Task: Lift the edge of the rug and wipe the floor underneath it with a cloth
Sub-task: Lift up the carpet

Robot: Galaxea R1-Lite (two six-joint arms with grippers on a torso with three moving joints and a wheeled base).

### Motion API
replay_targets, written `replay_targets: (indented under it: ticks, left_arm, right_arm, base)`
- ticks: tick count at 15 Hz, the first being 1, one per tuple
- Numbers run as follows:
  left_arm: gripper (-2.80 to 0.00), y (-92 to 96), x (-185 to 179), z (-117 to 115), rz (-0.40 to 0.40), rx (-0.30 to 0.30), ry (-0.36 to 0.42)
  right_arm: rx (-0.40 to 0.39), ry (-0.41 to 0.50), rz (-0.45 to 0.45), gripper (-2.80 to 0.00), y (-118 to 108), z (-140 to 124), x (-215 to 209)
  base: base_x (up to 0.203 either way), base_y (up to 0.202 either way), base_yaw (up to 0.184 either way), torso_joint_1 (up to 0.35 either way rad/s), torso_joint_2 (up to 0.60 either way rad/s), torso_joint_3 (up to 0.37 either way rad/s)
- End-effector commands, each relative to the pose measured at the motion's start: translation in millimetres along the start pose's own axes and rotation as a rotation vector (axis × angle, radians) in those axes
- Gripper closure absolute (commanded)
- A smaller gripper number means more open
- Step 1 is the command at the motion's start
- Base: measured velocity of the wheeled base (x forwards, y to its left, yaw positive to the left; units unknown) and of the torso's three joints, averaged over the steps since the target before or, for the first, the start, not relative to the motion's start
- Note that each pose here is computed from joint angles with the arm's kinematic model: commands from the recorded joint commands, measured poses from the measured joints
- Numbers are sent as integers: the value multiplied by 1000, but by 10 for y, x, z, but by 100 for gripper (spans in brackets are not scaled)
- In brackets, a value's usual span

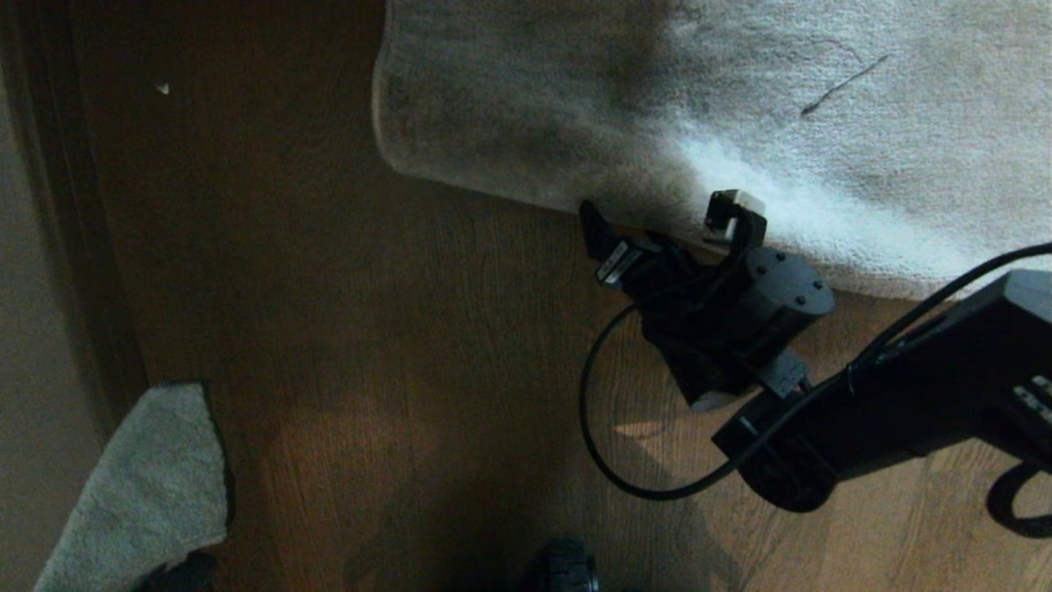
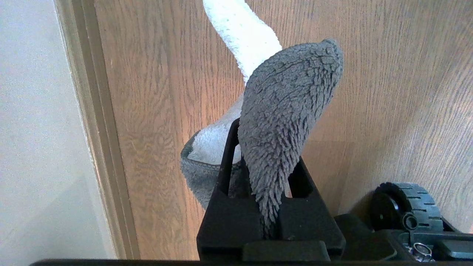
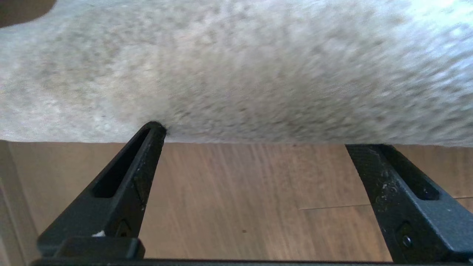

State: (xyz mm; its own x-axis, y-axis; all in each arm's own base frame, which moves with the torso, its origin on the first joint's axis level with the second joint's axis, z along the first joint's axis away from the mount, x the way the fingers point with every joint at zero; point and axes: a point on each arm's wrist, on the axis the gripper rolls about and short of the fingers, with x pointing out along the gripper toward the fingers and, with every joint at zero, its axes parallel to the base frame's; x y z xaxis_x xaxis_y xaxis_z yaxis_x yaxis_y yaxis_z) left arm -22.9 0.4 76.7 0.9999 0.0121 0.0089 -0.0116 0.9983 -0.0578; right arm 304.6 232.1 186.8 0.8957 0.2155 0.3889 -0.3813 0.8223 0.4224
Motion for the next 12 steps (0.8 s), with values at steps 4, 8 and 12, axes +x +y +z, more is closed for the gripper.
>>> replay_targets:
  ticks: [4,8,12]
  left_arm:
    - [0,0,0,0,0,-1,0]
    - [0,0,0,0,0,-1,0]
    - [0,0,0,0,0,-1,0]
  right_arm:
    - [-16,-56,-58,-280,-264,96,61]
    - [-2,33,-66,-280,-292,-68,-113]
    - [73,139,-44,-280,-195,-228,-372]
  base:
    - [0,0,0,0,0,0]
    - [0,0,0,0,0,0]
    - [0,0,0,0,0,0]
